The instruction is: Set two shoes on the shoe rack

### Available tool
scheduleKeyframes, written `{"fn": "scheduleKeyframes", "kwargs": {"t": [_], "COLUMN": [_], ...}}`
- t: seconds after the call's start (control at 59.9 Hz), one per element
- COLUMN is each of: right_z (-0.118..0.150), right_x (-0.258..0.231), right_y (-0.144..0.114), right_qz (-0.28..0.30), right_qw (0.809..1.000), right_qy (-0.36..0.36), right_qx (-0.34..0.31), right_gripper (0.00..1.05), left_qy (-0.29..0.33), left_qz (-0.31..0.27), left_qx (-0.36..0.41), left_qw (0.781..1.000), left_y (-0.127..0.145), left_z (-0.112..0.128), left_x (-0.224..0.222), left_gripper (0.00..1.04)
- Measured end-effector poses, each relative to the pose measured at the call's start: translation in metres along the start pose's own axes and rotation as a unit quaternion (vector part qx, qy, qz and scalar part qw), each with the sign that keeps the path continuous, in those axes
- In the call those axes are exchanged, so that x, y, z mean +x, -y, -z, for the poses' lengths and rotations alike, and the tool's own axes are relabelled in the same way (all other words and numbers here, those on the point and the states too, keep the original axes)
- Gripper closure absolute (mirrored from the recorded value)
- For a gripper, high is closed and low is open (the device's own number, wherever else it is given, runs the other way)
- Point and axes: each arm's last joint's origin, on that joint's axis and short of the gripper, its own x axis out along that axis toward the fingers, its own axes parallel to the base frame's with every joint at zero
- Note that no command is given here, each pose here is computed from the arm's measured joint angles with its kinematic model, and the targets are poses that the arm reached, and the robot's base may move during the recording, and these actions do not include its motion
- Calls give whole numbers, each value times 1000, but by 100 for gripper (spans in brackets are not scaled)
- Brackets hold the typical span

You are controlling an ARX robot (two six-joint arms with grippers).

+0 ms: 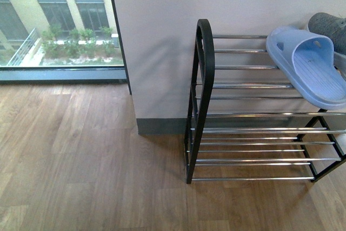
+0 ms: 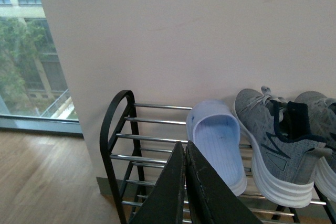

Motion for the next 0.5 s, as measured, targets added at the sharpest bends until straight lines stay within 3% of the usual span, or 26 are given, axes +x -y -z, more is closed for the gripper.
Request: {"fn": "scheduleKeyframes", "kwargs": {"t": [0.501], "right_z": [-1], "right_x": [-13], "right_y": [0], "right_qz": [-1], "right_qw": [1000], "right_qy": [1], "right_qx": [0], "right_gripper": [103], "left_qy": [0], "left_qz": [0], "left_qx": [0], "left_qw": [1000], "left_y": [0], "left_z": [0], "left_x": [0], "left_gripper": [103]}}
